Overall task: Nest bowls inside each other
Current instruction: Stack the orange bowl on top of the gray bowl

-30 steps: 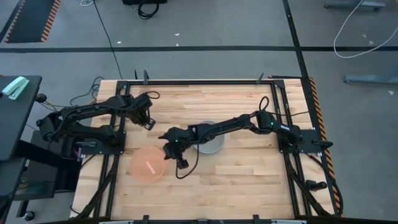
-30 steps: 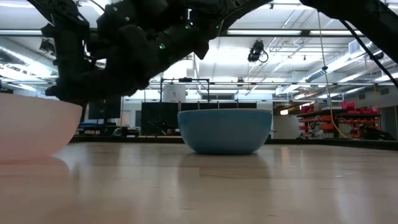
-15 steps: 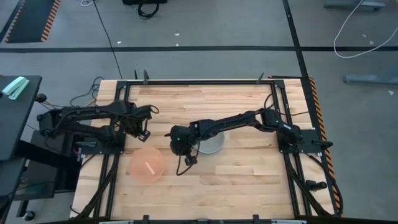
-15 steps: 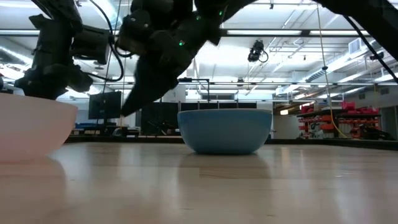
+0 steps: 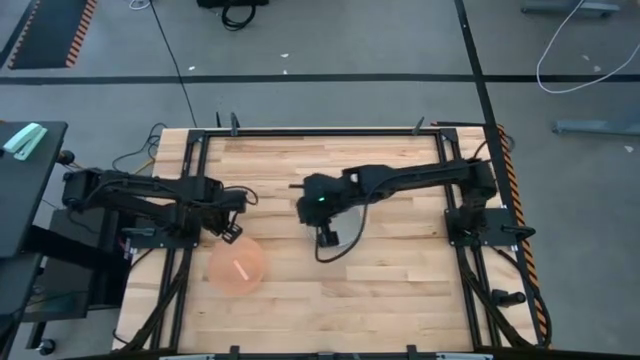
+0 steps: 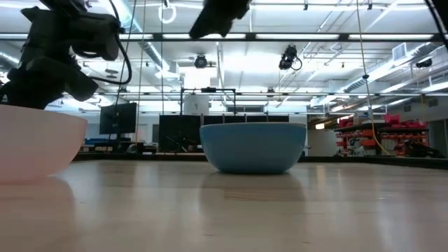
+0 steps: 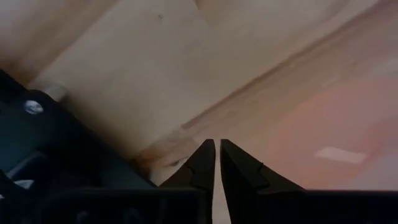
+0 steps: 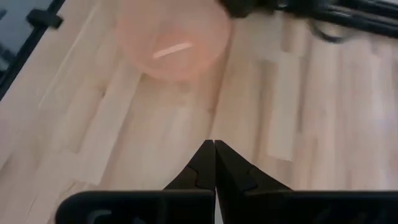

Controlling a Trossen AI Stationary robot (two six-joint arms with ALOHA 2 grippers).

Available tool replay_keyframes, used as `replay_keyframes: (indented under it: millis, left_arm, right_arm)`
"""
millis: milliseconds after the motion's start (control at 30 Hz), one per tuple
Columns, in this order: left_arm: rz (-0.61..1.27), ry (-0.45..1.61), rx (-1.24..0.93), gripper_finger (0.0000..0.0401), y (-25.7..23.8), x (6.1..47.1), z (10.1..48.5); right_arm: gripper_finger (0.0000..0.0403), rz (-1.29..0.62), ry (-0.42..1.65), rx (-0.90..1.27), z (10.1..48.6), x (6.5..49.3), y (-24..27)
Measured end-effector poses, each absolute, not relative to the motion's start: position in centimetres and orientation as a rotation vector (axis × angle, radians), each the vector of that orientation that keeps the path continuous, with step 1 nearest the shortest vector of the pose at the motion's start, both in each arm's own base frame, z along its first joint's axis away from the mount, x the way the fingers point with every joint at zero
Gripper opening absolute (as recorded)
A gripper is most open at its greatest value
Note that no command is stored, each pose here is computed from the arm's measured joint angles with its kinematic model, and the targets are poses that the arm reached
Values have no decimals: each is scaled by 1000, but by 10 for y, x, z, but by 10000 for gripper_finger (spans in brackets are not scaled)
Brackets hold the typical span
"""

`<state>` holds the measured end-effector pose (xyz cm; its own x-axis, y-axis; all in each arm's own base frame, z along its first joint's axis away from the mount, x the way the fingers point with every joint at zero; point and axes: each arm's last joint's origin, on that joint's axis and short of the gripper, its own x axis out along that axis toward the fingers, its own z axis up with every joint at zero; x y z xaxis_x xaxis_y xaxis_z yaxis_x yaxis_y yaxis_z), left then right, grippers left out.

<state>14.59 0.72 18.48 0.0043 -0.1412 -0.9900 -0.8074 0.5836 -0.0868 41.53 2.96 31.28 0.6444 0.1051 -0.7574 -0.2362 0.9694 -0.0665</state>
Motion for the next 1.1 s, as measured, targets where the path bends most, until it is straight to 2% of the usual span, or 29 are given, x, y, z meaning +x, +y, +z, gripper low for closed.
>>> replay_keyframes:
  millis: [267,533,700,933,1100]
  left_arm:
    - [631,1507,-861,16,-15,147,185]
    - [600,1469,-886,24,-33,152,185]
    - [475,1375,-909,21,-47,162,187]
    - [501,1429,-918,15,-63,164,179]
    - [400,1447,-964,21,-74,182,167]
  right_arm:
    - [5,110,863,-111,308,370,26]
    - [5,84,836,-77,299,340,25]
    - [4,79,816,-76,300,332,25]
    - [4,100,814,-86,300,331,32]
    - [3,121,814,-95,300,330,39]
